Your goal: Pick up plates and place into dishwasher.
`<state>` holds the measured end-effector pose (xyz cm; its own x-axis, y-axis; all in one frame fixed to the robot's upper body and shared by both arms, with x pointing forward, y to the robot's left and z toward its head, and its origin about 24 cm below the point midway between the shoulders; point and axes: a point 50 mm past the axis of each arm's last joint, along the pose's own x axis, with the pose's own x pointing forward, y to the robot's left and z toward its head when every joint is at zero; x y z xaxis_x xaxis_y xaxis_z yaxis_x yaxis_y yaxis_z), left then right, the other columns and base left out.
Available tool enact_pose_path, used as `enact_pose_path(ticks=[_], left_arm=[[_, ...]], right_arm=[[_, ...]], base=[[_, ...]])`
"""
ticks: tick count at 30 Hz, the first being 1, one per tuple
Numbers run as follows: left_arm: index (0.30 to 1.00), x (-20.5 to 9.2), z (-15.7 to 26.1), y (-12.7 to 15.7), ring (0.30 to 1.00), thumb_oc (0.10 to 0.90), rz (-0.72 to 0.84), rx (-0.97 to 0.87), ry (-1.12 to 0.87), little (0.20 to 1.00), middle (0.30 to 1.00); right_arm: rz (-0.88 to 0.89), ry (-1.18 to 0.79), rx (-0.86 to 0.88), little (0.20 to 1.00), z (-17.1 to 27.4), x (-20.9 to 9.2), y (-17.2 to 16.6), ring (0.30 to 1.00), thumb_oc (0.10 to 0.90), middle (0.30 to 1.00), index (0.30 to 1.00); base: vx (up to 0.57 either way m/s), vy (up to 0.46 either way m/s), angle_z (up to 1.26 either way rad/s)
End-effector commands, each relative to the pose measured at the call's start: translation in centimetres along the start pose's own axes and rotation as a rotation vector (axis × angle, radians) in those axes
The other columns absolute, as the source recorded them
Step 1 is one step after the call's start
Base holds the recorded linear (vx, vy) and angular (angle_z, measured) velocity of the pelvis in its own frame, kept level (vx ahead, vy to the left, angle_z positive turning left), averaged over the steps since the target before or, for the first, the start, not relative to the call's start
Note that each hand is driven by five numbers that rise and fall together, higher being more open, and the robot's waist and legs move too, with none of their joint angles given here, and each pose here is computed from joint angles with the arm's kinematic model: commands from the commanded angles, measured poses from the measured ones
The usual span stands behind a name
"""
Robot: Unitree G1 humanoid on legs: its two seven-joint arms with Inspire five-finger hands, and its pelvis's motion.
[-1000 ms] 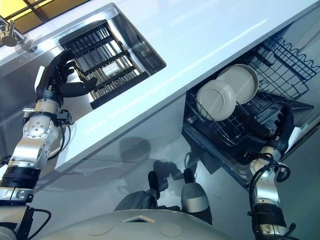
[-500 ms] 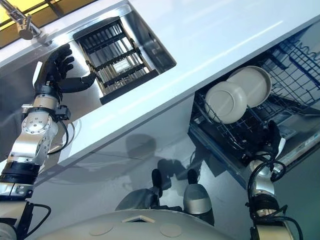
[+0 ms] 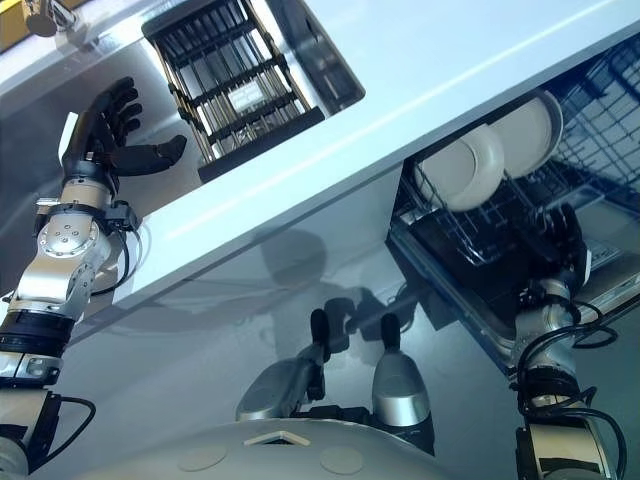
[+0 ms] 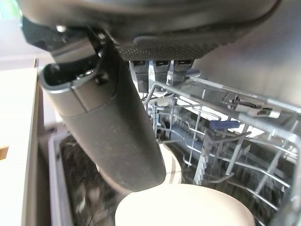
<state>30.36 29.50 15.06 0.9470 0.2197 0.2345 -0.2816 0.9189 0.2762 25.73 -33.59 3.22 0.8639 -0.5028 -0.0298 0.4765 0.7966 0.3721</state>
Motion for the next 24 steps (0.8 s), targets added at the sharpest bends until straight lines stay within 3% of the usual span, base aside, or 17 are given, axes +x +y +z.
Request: enact_pose_path(ticks=[1,7,14,20,24], left_arm=[[0.900,2.5,6.9,1.8,0.900,0.800,0.107,-0.029,-0.314,0.900,0.900],[0.900,3.1,6.4,0.4,0.900,0.800,0.077,-0.046,-0.309,0.900,0.900],[0.900,3.4,6.0,-0.9,0.900,0.800,0.027,-0.044,-0.291,0.900,0.900],[0.900,3.7,6.3,-0.8,0.900,0.800,0.020,-0.053,-0.294,0.900,0.900],[0.900,2.8,5.9,-0.3,0.900,0.800,0.043,-0.064,-0.296,0.900,0.900]], right_arm=[[0.656,-0.517,0.083,0.900,11.2,1.1,16.6,0.900,0.800,0.900,0.900],[0.961,-0.675,0.121,0.900,16.2,-2.1,25.8,0.900,0.800,0.900,0.900],[1.067,-0.821,0.219,0.900,19.2,-5.2,29.8,0.900,0.800,0.900,0.900],[0.874,-0.762,0.098,0.900,17.5,-3.4,28.9,0.900,0.800,0.900,0.900],[0.620,-0.610,-0.099,0.900,12.8,-0.5,23.6,0.900,0.800,0.900,0.900]], base=[[0.00,0.005,-0.05],[0.03,0.011,-0.01],[0.07,0.000,0.01],[0.01,0.018,0.04],[0.03,0.067,0.06]])
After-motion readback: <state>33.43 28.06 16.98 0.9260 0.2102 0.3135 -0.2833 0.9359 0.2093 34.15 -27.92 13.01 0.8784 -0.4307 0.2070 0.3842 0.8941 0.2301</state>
